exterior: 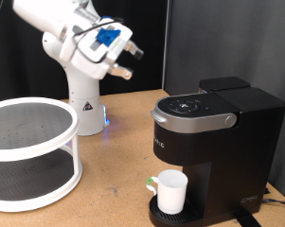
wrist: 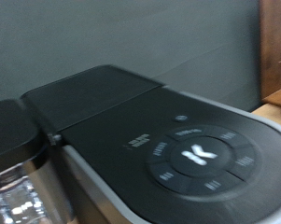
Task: Make a cup of coffee with the keurig machine
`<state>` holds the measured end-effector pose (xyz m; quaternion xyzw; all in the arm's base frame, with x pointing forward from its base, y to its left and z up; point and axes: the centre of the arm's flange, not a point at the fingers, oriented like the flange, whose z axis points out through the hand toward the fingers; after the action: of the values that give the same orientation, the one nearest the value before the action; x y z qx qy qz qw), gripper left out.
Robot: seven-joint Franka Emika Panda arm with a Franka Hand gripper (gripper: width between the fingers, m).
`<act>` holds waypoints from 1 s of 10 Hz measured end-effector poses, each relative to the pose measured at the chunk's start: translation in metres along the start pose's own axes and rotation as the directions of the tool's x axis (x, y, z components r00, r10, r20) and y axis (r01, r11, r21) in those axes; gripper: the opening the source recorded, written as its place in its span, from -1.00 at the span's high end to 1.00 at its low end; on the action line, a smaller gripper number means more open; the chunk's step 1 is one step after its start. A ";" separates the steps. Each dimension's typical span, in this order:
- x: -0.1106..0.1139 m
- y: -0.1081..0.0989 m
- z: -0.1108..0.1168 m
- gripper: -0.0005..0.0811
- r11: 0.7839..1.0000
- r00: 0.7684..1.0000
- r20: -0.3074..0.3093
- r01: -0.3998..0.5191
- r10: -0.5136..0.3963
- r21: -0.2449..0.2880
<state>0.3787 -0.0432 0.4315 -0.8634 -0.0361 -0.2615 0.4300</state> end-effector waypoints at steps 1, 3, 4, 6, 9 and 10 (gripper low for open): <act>0.009 -0.012 0.005 -0.98 0.999 0.999 0.033 0.040 -0.039 -0.013; 0.025 -0.038 0.013 -0.98 0.974 0.969 0.135 0.216 -0.206 -0.065; 0.031 -0.053 0.017 -0.98 0.954 0.939 0.210 0.293 -0.273 -0.069; 0.044 -0.067 0.028 -0.98 0.949 0.926 0.264 0.302 -0.271 -0.085; 0.036 -0.063 0.026 -0.98 0.925 0.877 0.313 0.379 -0.366 0.020; 0.035 -0.065 0.026 -0.98 0.910 0.845 0.349 0.408 -0.406 0.072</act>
<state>0.4007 0.0117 0.4829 -0.8699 -0.2949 -0.1863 0.3488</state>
